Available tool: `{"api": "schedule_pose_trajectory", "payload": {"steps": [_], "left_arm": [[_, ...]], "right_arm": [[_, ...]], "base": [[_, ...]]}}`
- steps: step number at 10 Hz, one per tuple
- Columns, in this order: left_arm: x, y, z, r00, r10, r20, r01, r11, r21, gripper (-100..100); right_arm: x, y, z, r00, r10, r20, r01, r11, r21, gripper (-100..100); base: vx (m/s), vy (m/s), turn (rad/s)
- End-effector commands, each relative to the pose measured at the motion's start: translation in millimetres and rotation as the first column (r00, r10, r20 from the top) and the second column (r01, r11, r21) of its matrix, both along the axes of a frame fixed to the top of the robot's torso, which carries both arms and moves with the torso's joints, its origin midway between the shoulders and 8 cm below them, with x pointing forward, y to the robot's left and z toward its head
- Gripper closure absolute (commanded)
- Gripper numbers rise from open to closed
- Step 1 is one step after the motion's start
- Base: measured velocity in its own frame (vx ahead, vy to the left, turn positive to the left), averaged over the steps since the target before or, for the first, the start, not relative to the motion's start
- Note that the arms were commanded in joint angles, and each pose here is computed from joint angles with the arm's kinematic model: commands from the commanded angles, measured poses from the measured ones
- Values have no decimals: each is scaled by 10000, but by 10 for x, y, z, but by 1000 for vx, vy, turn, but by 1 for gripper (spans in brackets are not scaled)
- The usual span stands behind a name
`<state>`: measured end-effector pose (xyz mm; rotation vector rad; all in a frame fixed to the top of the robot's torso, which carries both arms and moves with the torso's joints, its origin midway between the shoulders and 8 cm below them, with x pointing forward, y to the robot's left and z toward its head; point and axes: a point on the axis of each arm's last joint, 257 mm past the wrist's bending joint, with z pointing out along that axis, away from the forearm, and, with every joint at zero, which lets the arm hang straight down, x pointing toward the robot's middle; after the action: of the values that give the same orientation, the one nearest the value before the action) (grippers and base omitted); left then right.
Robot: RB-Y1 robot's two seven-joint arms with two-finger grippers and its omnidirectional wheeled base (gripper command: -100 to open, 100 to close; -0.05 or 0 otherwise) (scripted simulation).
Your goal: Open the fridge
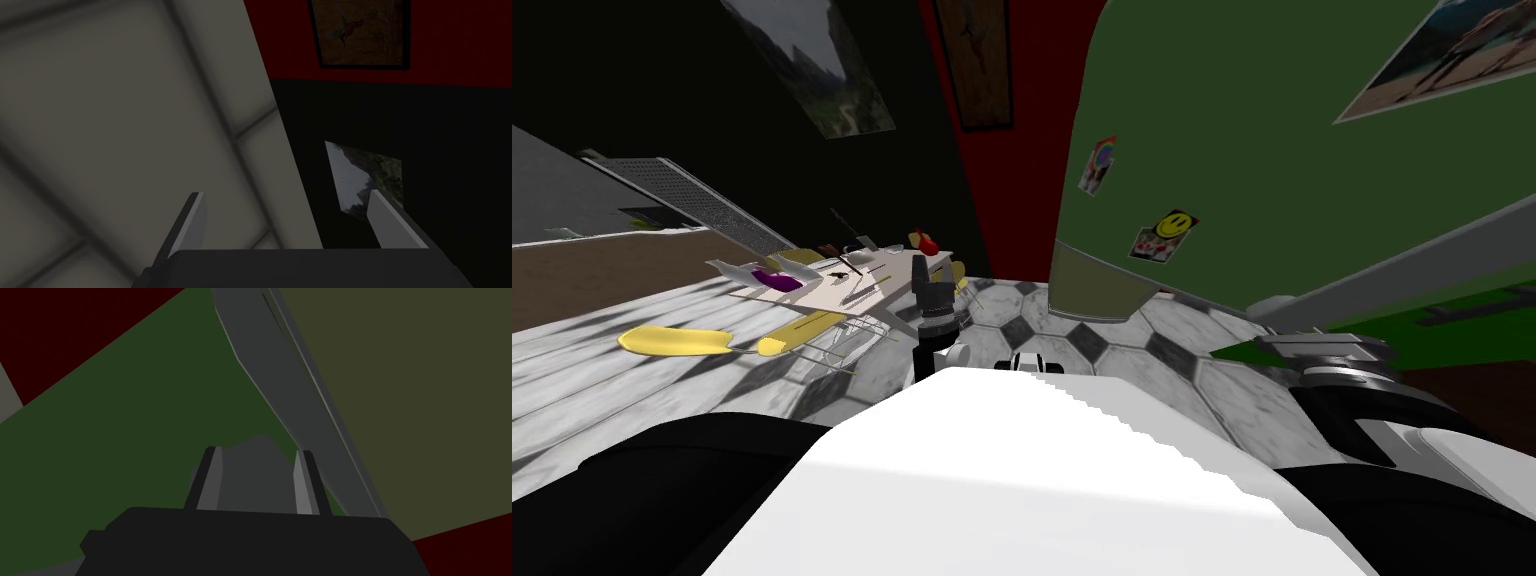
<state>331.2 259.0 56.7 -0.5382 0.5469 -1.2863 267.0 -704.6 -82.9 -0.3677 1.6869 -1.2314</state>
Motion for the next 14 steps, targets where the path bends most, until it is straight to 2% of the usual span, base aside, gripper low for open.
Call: {"api": "schedule_pose_trajectory", "payload": {"steps": [1, 3, 4, 5, 6, 8, 9, 11, 12, 14], "left_arm": [[0, 0, 0, 10000, 0, 1, 0, 10000, 1, 0], [0, 0, 0, 10000, 0, 1, 0, 10000, 0, 0], [0, 0, 0, 10000, 0, 1, 0, 10000, 0, 0], [0, 0, 0, 10000, 0, 0, 0, 10000, 1, 0], [0, 0, 0, 10000, 0, 0, 0, 10000, 1, 0], [0, 0, 0, 10000, 1, -1, -1, 10000, 3, 0], [0, 0, 0, 10000, 1, -1, -1, 10000, 1, 0], [0, 0, 0, 10000, 1, 0, -1, 10000, 2, 0], [0, 0, 0, 10000, 1, -1, -1, 10000, 1, 0], [0, 1, 0, 10000, 2, -1, -2, 10000, 6, 0]], "right_arm": [[-84, -81, 54, 9996, -254, 84, 255, 9996, -72, 100], [-210, -188, 82, 9980, -625, 109, 626, 9980, -108, 100], [-210, -188, 82, 9980, -625, 109, 626, 9980, -108, 100], [-274, -240, 98, 9966, -809, 122, 811, 9966, -127, 100], [-265, -208, 22, 9973, -730, 24, 730, 9973, -27, 100], [-426, -323, 1, 9930, -1183, 7, 1183, 9930, 6, 100], [-426, -323, 1, 9930, -1183, 7, 1183, 9930, 6, 100], [-567, -425, 23, 9874, -1584, 43, 1584, 9874, -19, 100], [-570, -416, 121, 9909, -1349, -30, 1349, 9908, 66, -100], [-575, -429, 254, 9927, -1205, -35, 1205, 9927, 108, -100]], "base": [[-5, 225, -60], [-22, 281, -86], [0, 244, -59], [13, 231, -65], [5, 113, -35], [46, 184, -72], [58, 207, -64], [46, 223, -64], [76, 122, -139], [57, -6, -64]]}}
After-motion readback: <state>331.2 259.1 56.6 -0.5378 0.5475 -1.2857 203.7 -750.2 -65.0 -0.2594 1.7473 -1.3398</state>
